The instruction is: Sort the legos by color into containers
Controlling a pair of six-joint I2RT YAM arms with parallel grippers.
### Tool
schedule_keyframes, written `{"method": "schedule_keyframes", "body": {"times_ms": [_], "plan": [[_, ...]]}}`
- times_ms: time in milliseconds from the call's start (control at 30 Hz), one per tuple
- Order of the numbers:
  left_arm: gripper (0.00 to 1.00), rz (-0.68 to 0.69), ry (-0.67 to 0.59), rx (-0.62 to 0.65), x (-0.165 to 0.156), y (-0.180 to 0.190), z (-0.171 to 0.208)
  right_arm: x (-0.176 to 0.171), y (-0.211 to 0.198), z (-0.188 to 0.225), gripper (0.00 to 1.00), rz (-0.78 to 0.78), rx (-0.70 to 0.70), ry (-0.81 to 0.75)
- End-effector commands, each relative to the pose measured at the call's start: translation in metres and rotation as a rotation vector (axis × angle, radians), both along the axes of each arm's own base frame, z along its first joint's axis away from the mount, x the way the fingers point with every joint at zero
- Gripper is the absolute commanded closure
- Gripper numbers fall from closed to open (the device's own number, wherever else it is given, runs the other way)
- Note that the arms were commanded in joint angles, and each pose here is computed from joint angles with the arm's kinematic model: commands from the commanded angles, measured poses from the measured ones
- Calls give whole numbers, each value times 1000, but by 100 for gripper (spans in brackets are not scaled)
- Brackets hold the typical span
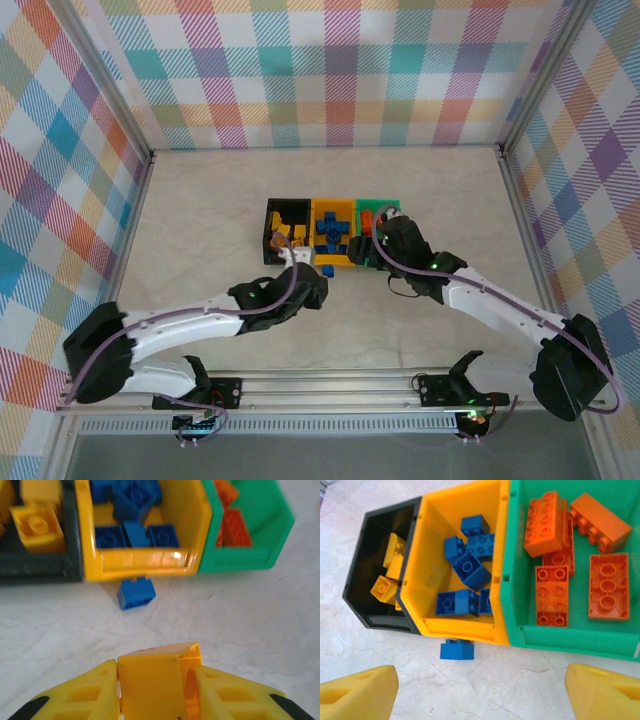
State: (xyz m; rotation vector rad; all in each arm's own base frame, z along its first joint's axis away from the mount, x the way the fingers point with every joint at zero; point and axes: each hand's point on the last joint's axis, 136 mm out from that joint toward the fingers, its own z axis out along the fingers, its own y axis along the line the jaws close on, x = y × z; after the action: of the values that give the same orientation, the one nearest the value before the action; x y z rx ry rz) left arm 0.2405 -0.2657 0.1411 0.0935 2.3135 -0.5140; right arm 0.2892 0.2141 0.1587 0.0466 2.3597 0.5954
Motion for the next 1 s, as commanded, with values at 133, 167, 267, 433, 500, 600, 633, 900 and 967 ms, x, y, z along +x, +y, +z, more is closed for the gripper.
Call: {"method": "schedule_keyframes", "body": {"times_ms": [133, 167, 267, 433, 500, 600, 633, 900, 967], "plan": [[65, 188, 49, 83, 74, 61, 15, -16, 8, -29, 14, 13, 8, 60], [65, 201, 55, 103, 86, 62, 13, -18, 10, -32, 14, 16, 3, 66], [65, 227, 89, 148, 117, 61, 2, -26, 14, -40, 14, 27, -16, 83], [63, 265, 160, 176, 159, 59, -22, -39, 25, -51, 14, 59, -27, 98], [54, 277, 181, 177, 173, 58, -25, -42, 32, -54, 14, 75, -28, 96], [32, 281, 170, 158, 185, 54, -10, -43, 45, -54, 14, 97, -30, 82], [25, 277, 153, 136, 186, 53, 2, -44, 49, -57, 13, 102, -37, 85], [0, 221, 19, -102, 133, 58, 90, -26, 81, -77, 13, 91, -91, 92], [0, 209, 7, -137, 108, 65, 95, -17, 86, -84, 13, 75, -120, 88]]}}
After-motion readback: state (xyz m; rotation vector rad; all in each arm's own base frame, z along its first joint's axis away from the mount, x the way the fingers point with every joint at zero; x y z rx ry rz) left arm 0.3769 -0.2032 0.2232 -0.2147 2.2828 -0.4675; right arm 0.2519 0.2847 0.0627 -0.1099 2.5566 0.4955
